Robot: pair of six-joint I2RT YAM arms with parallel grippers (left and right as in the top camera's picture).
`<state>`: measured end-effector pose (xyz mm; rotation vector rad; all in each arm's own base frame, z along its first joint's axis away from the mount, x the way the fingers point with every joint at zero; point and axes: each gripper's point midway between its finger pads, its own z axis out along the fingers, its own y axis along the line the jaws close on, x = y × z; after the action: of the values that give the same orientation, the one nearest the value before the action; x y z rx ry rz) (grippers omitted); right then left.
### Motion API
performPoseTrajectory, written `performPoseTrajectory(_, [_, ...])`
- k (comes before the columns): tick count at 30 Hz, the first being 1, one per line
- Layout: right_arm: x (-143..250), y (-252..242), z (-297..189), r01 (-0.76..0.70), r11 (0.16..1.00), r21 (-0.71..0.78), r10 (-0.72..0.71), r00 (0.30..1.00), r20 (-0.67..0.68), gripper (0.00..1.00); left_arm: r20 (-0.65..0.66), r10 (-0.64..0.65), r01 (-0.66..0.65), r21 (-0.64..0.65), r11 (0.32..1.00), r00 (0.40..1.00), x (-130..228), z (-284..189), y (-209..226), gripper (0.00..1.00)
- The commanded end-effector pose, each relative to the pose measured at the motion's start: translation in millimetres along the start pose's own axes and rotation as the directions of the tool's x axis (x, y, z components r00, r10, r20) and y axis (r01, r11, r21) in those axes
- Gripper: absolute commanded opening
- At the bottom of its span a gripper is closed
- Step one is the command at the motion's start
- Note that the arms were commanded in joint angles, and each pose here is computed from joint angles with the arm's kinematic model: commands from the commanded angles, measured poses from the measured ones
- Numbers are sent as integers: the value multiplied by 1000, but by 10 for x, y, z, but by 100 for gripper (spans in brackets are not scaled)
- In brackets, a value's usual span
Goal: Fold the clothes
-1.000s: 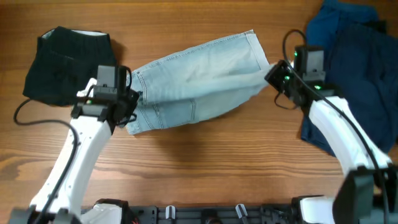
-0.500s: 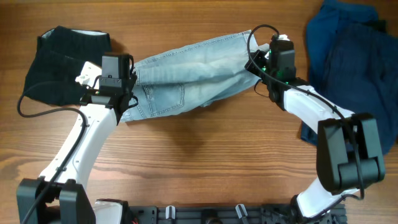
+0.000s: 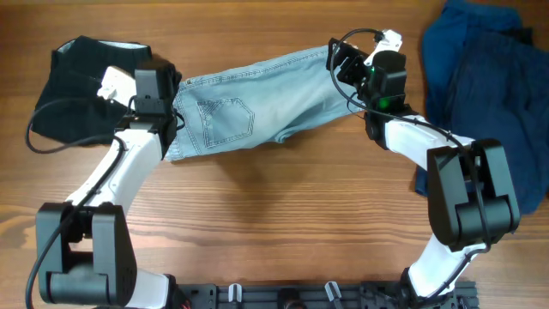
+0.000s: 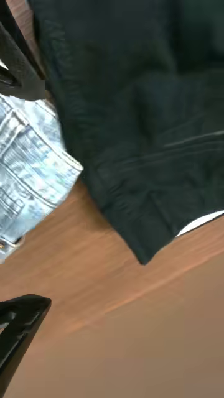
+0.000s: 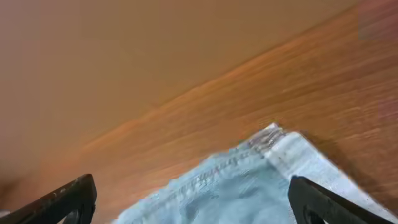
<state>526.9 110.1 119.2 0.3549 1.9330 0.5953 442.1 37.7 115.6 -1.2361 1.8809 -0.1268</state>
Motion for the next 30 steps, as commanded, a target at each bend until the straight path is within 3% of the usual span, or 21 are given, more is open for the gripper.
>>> performPoseTrajectory(1, [47,204,-37,99,991,-90,-106,992,-68,100,-102,156,-152,43,987,983,143,-97,-29,100])
performPoseTrajectory(5, [-14,86,-396,165,986,-31,-167,957,-235,100,-292,252,-225,123,966,923,434,-378,-4,100])
performPoseTrajectory(9, [-170,54,-717,150,988,-43,-155,910,-384,100,-338,258,-240,96,966,905,440,-569,112,99])
performPoseTrajectory(11, [-276,123,-858,216,975,-49,-215,866,-452,100,-394,260,-239,103,965,881,481,-688,101,99])
performPoseTrajectory(15, [-509,48,-999,271,963,12,-231,844,-484,100,-497,263,-227,133,965,827,666,-801,110,100])
performPoseTrajectory(21, [-2,-421,-989,293,955,46,-189,721,-667,100,-520,283,-274,96,957,806,746,-713,240,99])
performPoseTrajectory(27, [-18,-442,-853,295,955,37,-203,739,-643,100,-532,264,-295,28,955,805,888,-382,381,88])
performPoseTrajectory(30, [-55,-239,-729,319,947,-37,-277,753,-596,97,-533,260,-291,27,956,805,901,-332,385,83])
